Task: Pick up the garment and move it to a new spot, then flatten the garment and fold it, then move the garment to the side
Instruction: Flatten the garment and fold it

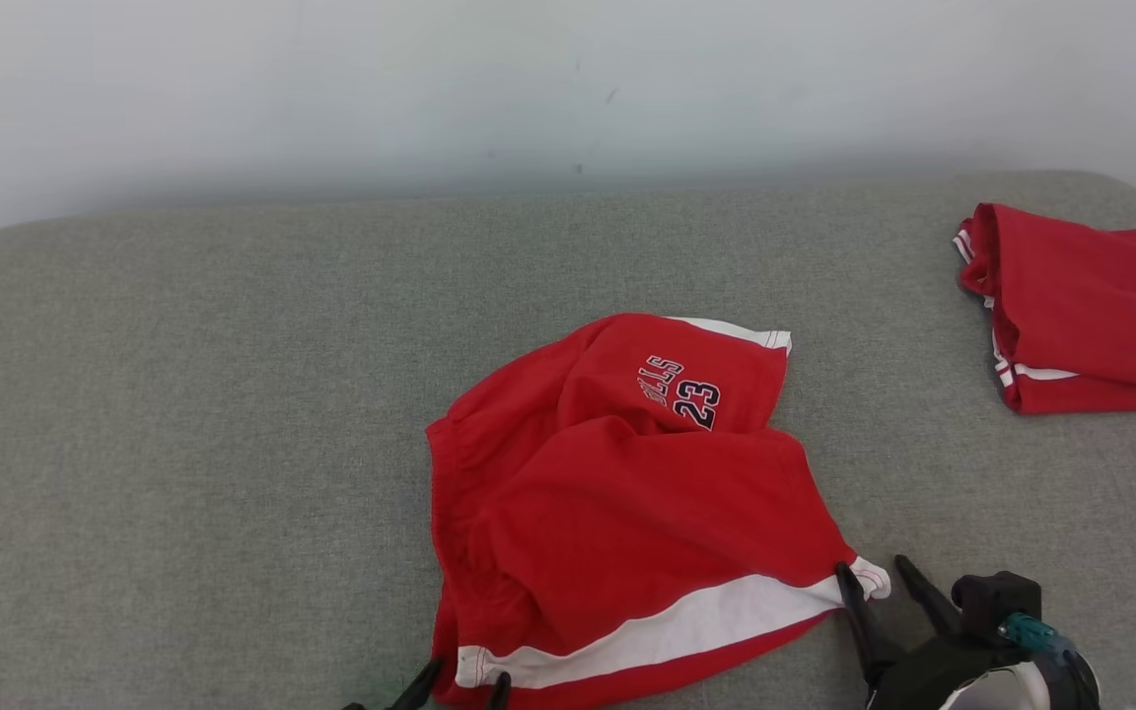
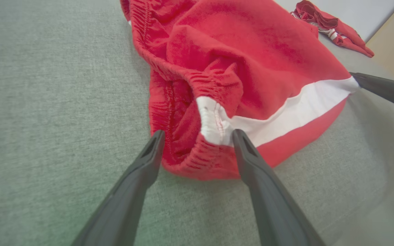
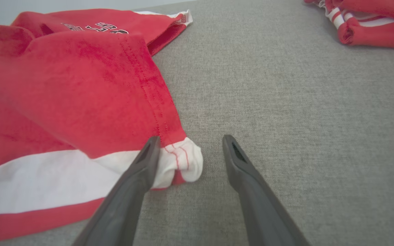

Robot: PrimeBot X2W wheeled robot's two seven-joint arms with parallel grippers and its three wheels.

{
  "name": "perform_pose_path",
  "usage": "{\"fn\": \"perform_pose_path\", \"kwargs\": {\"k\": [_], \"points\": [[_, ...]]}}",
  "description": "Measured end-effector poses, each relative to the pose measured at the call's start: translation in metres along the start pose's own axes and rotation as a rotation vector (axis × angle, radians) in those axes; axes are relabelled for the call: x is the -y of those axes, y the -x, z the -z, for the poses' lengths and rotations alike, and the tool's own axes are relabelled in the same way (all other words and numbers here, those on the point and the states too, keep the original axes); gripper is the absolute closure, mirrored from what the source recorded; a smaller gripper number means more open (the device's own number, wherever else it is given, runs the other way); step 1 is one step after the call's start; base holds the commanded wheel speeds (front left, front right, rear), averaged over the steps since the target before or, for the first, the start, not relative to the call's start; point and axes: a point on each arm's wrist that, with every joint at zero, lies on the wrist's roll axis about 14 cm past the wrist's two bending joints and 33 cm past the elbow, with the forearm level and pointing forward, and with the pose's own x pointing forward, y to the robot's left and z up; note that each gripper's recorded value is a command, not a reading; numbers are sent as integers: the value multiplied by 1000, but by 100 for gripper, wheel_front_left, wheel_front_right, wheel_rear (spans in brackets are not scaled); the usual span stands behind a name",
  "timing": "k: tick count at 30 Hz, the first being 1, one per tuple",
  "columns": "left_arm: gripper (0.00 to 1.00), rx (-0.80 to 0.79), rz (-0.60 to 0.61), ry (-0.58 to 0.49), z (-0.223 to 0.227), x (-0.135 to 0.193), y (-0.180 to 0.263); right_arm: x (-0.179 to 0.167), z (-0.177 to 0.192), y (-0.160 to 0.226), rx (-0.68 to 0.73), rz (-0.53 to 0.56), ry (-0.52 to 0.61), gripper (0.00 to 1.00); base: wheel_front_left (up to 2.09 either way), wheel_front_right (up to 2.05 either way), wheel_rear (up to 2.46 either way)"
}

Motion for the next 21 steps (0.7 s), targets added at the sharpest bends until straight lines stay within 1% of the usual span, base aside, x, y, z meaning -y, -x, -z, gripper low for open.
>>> {"fn": "perform_pose_path", "kwargs": {"k": [1, 2, 3, 4, 5, 6, 10, 12, 14, 17, 19, 21], "points": [[0, -7, 0, 6, 2, 0, -2, -2, 3, -2, -10, -5, -8, 50, 0, 0, 0], [8, -20, 5, 3, 5, 0, -3, -4, 6, -3, -22, -9, -14, 90, 0, 0, 0], [28, -25, 11, 1, 6, 1, -4, -6, 5, -5, -16, -19, -9, 100, 0, 0, 0], [83, -20, 14, -1, 5, 2, -5, -8, 1, -6, 4, -24, -12, 100, 0, 0, 0], [100, -6, 12, 9, 1, 2, -7, -9, -1, -7, 14, -27, -15, 100, 0, 0, 0], [100, 6, 7, 24, -3, 0, -8, -9, -3, -8, 21, -28, -17, 100, 0, 0, 0], [100, 17, -6, 17, -7, -5, -7, -8, 0, -5, 27, -30, -24, 100, 0, 0, 0], [100, 37, -16, 17, -13, -8, -6, -8, -5, -4, 50, -31, -29, 100, 0, 0, 0], [100, 75, -25, 27, -23, -10, -6, -10, -13, -3, 85, -41, -34, 100, 0, 0, 0], [100, 154, -30, 43, -47, -12, -7, -20, -27, -1, 141, -63, -92, 100, 0, 0, 0], [100, 203, -25, 23, -64, -13, -8, -23, -41, 0, 182, -82, -79, 100, 0, 0, 0], [100, 251, -23, 0, -82, -17, -10, -23, -61, -2, 237, -95, -71, 100, 0, 0, 0]]}}
